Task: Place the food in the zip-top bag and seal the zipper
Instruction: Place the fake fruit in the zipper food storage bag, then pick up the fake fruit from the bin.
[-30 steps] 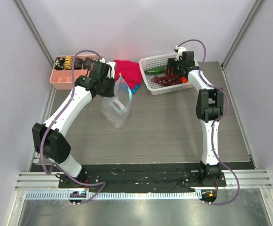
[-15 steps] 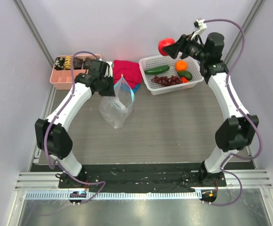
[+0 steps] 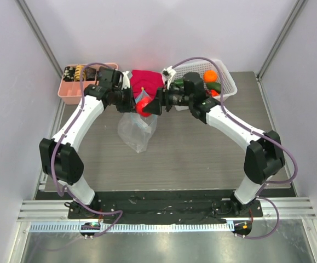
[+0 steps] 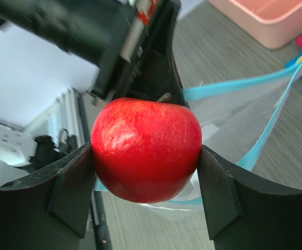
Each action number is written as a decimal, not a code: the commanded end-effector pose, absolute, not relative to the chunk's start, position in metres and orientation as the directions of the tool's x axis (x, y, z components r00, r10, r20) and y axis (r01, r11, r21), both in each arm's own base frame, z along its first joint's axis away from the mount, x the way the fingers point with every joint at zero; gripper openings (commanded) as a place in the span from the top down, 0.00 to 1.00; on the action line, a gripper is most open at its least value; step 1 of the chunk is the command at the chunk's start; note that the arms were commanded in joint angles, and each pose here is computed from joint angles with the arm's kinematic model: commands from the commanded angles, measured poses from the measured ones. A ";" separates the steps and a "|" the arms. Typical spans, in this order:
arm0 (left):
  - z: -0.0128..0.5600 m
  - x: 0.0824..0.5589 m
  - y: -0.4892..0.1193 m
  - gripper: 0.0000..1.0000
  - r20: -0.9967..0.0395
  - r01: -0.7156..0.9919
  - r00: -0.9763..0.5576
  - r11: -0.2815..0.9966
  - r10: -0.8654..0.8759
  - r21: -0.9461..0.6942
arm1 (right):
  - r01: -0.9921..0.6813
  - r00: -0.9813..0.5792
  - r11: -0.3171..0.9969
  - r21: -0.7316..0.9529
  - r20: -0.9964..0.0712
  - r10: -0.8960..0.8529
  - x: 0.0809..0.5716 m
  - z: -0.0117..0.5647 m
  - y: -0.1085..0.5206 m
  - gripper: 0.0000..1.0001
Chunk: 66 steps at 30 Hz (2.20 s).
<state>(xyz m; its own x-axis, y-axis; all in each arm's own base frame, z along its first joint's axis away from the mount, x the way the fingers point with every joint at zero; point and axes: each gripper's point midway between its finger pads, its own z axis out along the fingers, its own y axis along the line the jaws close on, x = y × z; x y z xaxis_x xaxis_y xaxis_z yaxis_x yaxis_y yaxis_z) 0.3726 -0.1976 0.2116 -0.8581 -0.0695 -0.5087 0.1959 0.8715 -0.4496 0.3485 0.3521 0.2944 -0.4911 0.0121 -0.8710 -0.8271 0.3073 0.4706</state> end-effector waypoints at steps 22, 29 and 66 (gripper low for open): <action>0.245 0.360 -0.209 1.00 -0.597 0.375 -0.801 0.750 -0.033 -0.545 | -0.725 -0.413 0.624 0.292 -0.909 -0.054 0.450 0.305 0.251 0.00; 0.242 0.360 -0.210 1.00 -0.592 0.377 -0.805 0.746 -0.029 -0.549 | -0.579 -0.417 0.814 -0.046 -0.842 -0.344 0.534 0.225 0.151 0.00; 0.228 0.361 -0.198 1.00 -0.585 0.349 -0.811 0.781 -0.025 -0.517 | -0.567 -0.224 0.727 -0.386 -0.778 -0.587 0.611 0.235 0.122 0.99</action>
